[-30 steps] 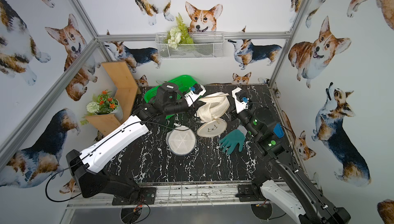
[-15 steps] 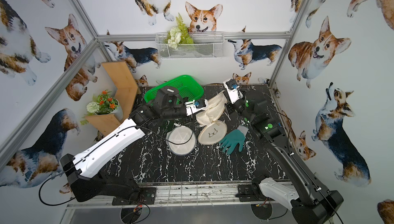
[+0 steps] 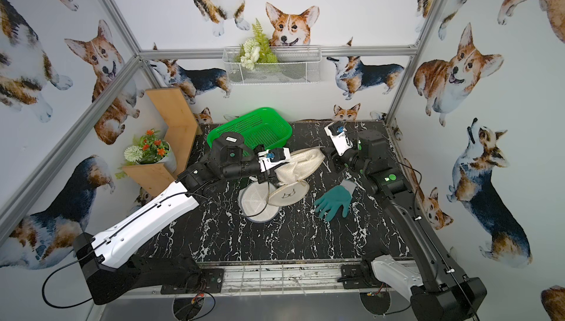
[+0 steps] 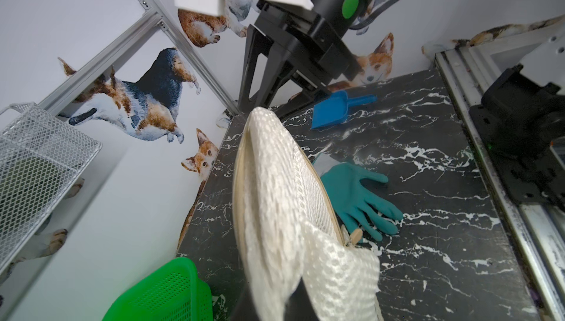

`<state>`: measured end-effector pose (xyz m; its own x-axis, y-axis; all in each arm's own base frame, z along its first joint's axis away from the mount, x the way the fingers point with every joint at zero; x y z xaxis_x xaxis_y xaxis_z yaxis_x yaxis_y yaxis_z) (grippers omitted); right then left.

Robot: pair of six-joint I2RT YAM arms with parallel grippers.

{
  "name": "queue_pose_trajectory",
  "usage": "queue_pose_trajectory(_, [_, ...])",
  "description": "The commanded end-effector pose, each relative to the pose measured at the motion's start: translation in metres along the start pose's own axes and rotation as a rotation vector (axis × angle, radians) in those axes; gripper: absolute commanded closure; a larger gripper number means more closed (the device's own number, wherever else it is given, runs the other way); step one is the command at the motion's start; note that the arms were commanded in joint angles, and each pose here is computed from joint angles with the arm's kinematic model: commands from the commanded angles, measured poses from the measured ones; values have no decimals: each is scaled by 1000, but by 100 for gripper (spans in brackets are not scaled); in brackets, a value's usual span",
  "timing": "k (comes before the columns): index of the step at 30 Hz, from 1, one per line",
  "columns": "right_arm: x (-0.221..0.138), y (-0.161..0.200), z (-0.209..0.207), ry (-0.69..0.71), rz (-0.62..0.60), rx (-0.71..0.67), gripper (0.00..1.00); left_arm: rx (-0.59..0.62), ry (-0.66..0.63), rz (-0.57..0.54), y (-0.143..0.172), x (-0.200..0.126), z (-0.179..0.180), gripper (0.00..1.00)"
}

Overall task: Turn the laundry bag inside out
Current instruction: Turn over the laundry bag.

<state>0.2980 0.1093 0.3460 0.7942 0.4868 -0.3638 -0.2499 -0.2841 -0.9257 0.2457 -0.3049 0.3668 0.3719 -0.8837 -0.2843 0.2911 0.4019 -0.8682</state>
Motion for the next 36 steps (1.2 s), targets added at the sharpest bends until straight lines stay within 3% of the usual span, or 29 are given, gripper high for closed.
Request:
queue_pose_trajectory(1, [-7,17,-9,23,45,136,49,-123,17,-285,-48,-10,7,100])
queue_pose_trajectory(6, [-17,16,2,-97,-11,370,40,-343,7,-448,-55,-14,14,100])
queue_pose_trajectory(12, [-18,27,10,-176,-3,688,40,-564,-34,-606,-53,-19,24,100])
queue_pose_trajectory(16, [-13,30,14,-221,31,820,39,-675,-36,-686,-54,-19,32,100])
queue_pose_trajectory(23, [-44,-13,-31,-87,-124,879,27,-698,-29,-612,-44,-6,31,100])
queue_pose_trajectory(30, [-65,-44,-26,-218,-244,866,21,-709,-48,-484,-27,7,29,100])
queue_pose_trajectory(36, [-70,-47,-16,-278,-266,825,27,-702,-35,-460,-25,13,28,100])
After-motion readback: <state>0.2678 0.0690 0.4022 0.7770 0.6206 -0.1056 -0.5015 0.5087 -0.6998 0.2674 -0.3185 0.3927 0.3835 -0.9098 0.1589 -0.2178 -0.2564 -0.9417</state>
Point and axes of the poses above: each gripper's point midway between its finger pads, its own x axis out along the fingers, its own z axis along the line the jaws close on, y = z × x, the point moved 3 cm from there along -x, back along the fingers
